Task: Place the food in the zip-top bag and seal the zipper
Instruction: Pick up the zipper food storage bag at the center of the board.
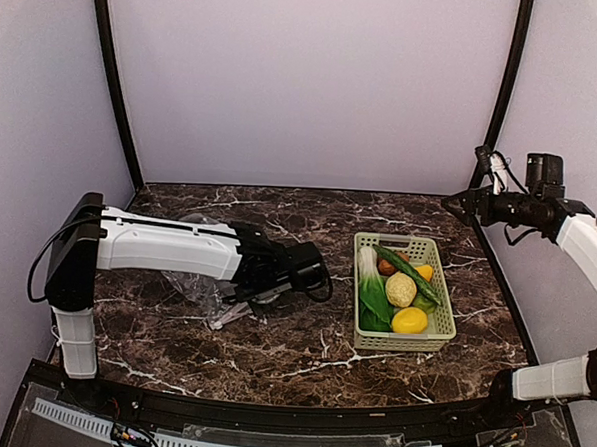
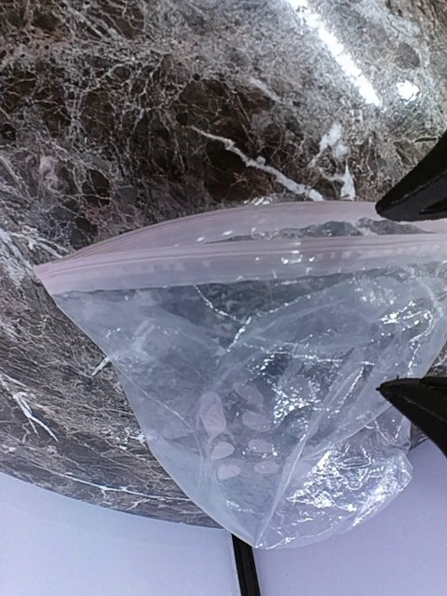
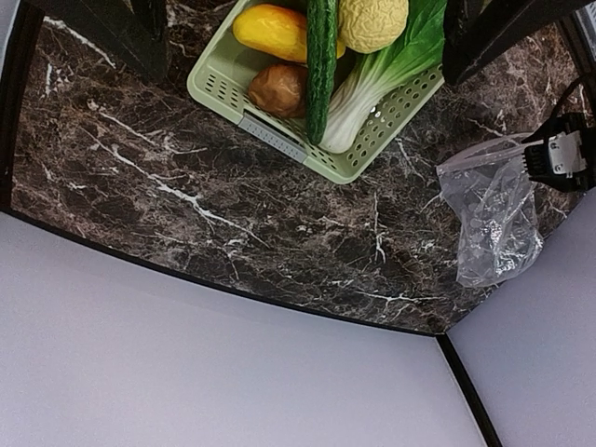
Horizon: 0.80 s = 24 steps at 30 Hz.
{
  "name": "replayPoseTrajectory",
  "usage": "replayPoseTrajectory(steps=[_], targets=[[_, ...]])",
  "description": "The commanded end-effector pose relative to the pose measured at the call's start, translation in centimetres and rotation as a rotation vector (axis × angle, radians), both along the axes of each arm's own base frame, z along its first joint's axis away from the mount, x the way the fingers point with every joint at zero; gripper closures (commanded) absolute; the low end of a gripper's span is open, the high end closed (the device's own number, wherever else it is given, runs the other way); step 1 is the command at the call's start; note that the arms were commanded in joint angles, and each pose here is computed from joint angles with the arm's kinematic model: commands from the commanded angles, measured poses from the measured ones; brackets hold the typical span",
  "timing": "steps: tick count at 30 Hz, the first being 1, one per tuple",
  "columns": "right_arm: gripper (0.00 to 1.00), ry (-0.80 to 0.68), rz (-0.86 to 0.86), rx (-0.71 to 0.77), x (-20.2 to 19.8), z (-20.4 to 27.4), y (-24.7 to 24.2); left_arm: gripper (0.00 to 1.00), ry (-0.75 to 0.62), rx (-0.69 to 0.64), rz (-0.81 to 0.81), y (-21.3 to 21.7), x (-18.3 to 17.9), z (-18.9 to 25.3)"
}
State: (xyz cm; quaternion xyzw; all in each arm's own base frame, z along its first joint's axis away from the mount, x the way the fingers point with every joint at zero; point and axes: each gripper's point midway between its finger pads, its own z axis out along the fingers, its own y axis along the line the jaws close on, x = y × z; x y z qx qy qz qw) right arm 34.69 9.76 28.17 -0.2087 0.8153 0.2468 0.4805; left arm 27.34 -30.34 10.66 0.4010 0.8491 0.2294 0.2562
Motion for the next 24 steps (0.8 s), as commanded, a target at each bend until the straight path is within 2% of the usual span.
replayPoseTrajectory(steps=[1,6,17,24], targets=[[0.01,-0.078,0.01,-0.034,-0.1,0.7,-0.2,0.46,-0.02,0.032,0.018,0.1,0.4,0.1],[0.01,-0.085,0.037,-0.009,-0.6,1.3,0.3,0.4,-0.027,0.018,0.006,-1.4,0.5,-1.2],[0.01,-0.108,0.063,0.004,-1.5,1.9,0.7,0.56,-0.101,0.162,0.045,-0.5,1.8,-3.5],[0.01,-0.106,0.081,0.023,-1.7,2.0,1.1,0.62,-0.155,0.254,0.055,0.1,2.6,-4.2]])
